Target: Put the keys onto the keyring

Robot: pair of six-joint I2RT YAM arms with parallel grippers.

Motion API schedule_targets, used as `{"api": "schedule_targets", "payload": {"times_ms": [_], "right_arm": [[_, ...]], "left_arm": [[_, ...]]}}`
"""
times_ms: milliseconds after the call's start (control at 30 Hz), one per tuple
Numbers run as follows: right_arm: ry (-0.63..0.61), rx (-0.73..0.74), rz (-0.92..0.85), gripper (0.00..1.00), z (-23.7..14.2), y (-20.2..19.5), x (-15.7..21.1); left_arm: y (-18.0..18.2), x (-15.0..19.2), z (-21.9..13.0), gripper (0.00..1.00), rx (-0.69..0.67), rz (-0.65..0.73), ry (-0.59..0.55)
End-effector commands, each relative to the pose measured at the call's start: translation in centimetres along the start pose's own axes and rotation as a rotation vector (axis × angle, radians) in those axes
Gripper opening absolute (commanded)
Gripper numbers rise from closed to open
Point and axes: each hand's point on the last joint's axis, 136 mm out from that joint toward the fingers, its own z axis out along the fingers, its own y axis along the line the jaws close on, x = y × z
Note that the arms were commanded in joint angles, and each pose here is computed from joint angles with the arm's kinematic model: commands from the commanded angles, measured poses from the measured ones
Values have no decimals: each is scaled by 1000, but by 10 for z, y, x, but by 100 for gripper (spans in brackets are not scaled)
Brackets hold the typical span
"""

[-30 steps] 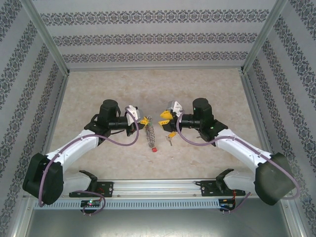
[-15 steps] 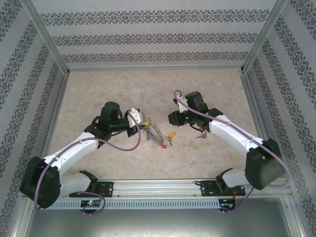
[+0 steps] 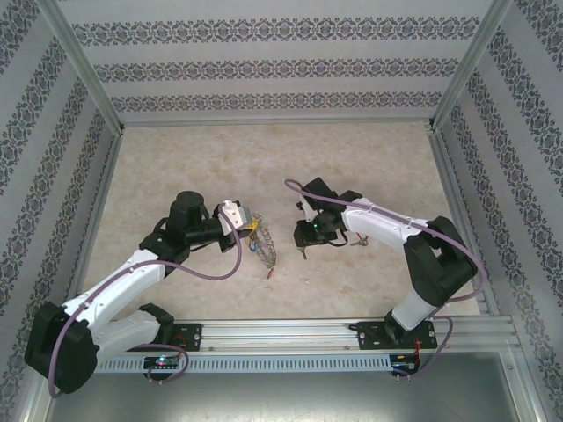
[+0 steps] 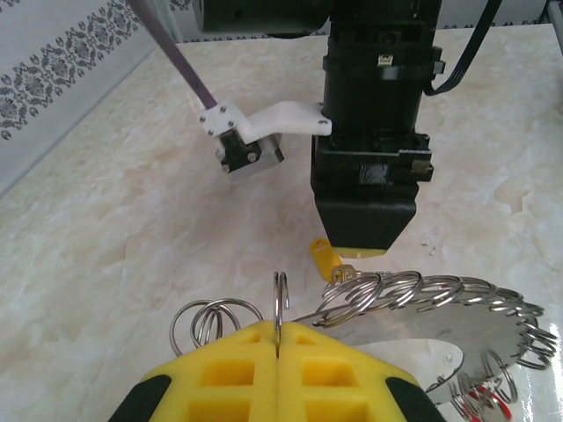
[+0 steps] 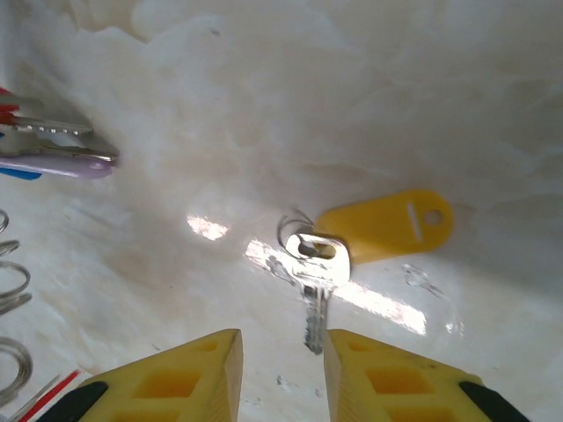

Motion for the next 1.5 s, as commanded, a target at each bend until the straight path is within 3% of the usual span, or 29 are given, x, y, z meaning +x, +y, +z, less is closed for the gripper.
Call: {"api": "schedule_targets", "payload": {"times_ms": [0, 167, 633, 1200, 1467], "right_arm": [[4, 66, -11, 33, 4, -3, -7], [20, 78, -81, 35, 13, 9, -9], [94, 284, -174, 36, 39, -6, -6], [49, 249, -124, 19, 34, -11, -15], [10, 258, -74, 18, 26, -23, -19]], "left_arm": [[0, 0, -9, 0, -28, -23, -11], [-2, 0, -18, 0, -59, -28, -21], [0, -9, -34, 0, -125, -25, -63], [1, -13, -34, 0, -121, -20, -71], [1, -15, -30, 0, -100, -21, -74]]}}
